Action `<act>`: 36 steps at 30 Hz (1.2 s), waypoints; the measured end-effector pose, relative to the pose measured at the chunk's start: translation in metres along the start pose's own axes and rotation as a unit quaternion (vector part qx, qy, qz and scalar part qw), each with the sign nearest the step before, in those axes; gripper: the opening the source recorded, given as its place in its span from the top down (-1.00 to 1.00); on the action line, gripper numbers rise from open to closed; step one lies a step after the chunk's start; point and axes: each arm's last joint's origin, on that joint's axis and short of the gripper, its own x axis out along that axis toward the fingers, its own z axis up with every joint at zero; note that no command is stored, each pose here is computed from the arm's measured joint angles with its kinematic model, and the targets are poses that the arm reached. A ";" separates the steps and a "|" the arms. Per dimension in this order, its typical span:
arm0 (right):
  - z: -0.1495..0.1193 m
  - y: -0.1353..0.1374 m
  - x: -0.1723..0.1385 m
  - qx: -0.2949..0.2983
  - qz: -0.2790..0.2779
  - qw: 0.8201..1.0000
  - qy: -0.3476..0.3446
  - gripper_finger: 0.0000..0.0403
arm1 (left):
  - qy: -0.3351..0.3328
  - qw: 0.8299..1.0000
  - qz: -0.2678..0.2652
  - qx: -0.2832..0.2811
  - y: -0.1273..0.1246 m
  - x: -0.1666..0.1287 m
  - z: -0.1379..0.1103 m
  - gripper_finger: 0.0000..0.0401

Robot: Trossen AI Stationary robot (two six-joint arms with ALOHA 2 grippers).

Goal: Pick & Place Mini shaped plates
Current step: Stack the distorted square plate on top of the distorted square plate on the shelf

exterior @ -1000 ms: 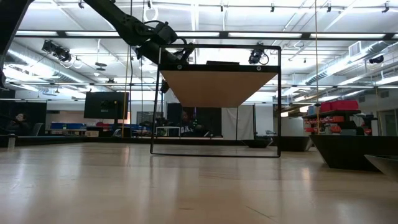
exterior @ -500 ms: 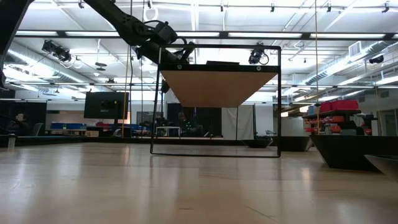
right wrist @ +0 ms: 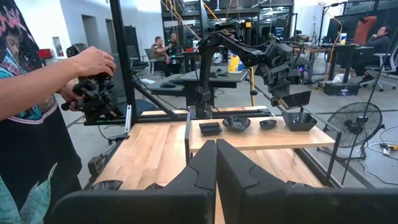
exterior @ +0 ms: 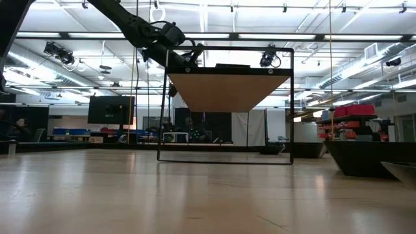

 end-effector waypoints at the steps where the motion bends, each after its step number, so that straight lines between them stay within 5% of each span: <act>1: 0.000 0.000 0.000 0.000 0.000 1.000 0.000 0.95 | 0.000 1.000 0.000 0.000 0.000 0.000 0.000 0.99; 36: 0.000 0.000 0.000 0.000 0.000 1.000 0.000 0.95 | -0.002 1.000 0.002 0.001 -0.001 0.001 -0.002 0.99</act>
